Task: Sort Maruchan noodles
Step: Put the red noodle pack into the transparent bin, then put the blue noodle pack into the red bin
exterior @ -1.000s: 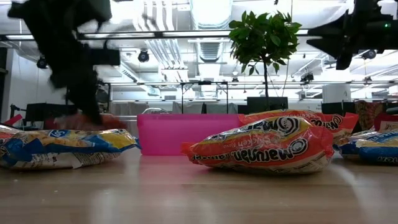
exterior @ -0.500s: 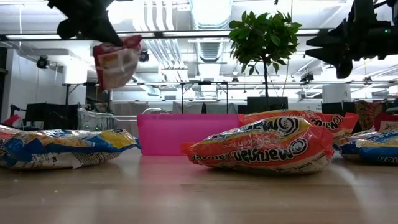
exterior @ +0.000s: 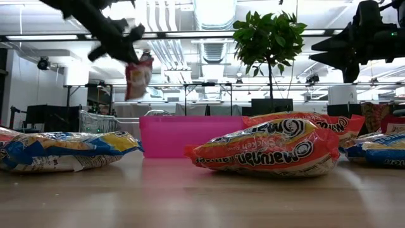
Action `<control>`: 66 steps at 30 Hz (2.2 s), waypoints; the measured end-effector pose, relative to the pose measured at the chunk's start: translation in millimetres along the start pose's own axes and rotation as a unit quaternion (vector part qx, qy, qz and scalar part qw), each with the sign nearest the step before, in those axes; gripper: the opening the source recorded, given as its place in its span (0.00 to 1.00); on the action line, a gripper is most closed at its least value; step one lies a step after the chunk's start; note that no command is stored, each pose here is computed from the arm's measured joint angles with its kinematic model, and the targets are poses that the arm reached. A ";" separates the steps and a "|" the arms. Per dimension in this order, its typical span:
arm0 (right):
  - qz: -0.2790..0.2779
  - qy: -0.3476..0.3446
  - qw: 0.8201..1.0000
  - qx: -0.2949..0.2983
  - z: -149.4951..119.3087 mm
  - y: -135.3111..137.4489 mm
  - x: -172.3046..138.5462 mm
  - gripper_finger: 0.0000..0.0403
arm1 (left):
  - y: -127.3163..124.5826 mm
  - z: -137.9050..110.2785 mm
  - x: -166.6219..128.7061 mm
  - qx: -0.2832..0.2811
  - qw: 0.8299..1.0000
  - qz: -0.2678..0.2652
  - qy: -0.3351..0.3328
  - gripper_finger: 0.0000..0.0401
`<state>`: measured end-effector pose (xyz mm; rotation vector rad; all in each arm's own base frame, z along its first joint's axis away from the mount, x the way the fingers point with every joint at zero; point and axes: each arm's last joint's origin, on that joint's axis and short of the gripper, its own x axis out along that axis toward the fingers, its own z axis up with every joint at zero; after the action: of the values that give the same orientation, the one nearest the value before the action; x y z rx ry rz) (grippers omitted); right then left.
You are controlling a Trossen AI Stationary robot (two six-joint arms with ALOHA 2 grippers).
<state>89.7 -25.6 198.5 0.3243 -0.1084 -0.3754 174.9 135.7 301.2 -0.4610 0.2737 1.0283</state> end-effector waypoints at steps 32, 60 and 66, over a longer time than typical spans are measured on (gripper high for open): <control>-0.001 0.002 1.000 0.009 -0.3 -0.1 0.0 0.34 | -3.2 -49.9 108.6 -0.106 0.984 -0.019 0.142 0.07; 0.114 -0.013 0.947 0.301 12.0 16.2 1.2 0.33 | -118.3 -64.7 -56.5 0.146 0.912 -0.380 0.052 0.35; 0.091 0.023 0.945 0.313 4.5 16.5 11.1 0.30 | -143.5 -104.0 -107.3 0.252 0.876 -0.411 0.025 0.35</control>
<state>104.8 -16.5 208.6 0.9447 -0.2097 -0.1400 246.1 -58.6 290.7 -0.0902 0.3355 0.0880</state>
